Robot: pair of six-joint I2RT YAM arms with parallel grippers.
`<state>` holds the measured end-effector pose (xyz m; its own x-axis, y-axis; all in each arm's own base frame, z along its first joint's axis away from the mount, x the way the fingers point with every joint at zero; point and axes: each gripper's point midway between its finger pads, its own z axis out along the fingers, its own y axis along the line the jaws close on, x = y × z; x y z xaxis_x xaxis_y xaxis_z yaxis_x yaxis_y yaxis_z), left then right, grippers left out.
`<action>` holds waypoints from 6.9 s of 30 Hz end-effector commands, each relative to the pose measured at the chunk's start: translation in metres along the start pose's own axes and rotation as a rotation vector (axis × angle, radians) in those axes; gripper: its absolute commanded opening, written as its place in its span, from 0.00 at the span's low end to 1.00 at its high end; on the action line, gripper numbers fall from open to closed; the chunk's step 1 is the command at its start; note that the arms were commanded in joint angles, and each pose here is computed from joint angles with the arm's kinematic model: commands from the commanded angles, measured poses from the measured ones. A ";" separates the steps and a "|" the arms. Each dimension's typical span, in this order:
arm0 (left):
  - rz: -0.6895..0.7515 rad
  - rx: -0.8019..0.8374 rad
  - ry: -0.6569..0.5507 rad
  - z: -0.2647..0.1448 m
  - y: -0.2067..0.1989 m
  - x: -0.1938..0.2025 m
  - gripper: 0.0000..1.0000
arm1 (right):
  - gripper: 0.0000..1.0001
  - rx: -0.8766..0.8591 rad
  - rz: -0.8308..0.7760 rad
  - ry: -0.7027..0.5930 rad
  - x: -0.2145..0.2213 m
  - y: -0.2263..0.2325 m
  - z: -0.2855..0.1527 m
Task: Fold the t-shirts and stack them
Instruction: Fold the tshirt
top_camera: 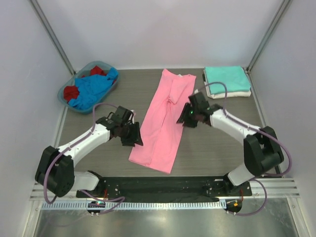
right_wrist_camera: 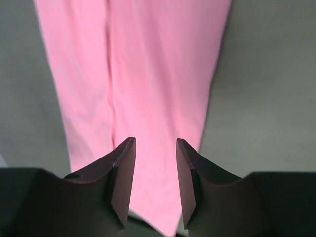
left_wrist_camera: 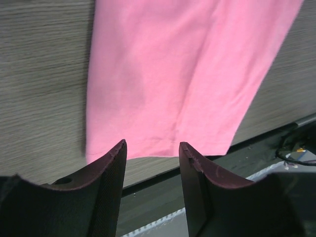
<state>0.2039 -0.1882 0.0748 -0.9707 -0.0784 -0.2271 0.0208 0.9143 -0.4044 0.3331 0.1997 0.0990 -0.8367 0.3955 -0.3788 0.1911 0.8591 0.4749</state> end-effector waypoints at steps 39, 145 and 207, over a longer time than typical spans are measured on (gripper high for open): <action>0.062 0.023 -0.067 -0.009 -0.008 -0.014 0.47 | 0.33 0.072 0.065 0.150 0.250 -0.016 -0.031; 0.072 0.109 0.026 0.019 -0.080 0.044 0.00 | 0.01 0.160 -0.116 -0.222 0.146 -0.071 -0.099; -0.098 0.420 -0.281 0.083 -0.108 -0.314 0.00 | 0.01 0.224 -0.356 -0.212 -0.168 -0.015 0.053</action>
<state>0.5082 -0.2873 0.0755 -0.9046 -0.3007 -0.3022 -0.0096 0.7231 -0.6906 0.4824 0.1323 0.0802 -0.8050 0.0944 -0.5858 0.0634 0.9953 0.0733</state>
